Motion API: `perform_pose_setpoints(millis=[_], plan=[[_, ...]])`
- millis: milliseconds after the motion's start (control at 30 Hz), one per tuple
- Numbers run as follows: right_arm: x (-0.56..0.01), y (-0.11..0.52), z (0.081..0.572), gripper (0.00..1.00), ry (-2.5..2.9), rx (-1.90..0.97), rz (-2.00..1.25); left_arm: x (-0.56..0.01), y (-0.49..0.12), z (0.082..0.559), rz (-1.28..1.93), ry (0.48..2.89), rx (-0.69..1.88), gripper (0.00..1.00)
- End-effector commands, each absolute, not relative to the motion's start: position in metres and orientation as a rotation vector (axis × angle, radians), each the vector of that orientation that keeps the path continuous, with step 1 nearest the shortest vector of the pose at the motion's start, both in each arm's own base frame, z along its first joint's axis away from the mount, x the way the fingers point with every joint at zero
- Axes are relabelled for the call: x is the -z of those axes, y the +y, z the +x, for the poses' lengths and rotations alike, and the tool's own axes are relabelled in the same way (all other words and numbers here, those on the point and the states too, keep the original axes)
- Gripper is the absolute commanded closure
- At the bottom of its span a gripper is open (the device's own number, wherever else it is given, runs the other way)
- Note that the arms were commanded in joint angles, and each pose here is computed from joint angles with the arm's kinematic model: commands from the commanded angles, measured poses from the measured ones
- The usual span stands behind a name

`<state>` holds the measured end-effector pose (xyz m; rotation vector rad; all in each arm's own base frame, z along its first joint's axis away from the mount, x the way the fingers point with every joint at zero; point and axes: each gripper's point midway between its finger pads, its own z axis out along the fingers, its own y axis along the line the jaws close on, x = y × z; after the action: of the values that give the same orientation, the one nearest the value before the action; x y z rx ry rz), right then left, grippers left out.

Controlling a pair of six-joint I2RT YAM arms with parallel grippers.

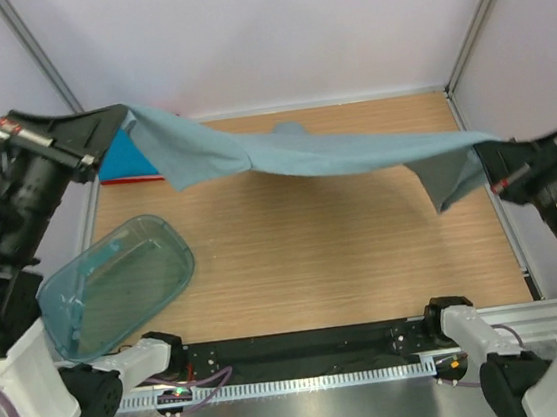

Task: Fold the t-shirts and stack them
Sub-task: Flatten the tshirt out

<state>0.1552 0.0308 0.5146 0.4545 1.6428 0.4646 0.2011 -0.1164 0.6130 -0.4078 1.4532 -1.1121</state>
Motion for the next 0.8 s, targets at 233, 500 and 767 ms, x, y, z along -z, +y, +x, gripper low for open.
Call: perform_pose_setpoints(millis=[233,500,767], plan=[[-0.535,0.042,0.115,0.99,1.554,-0.508,0.385,-0.648,-0.095,0.179,-0.378,1.303,1.05,1.0],[-0.518,-0.026,0.243,0.99,1.58,-0.208,0.622,-0.635,-0.088,0.306,-0.465,1.263,0.777,1.0],[-0.556,-0.03,0.395,0.99,1.494,-0.19,0.432,-0.659,-0.079,0.42,-0.632,1.114,0.854,1.0]])
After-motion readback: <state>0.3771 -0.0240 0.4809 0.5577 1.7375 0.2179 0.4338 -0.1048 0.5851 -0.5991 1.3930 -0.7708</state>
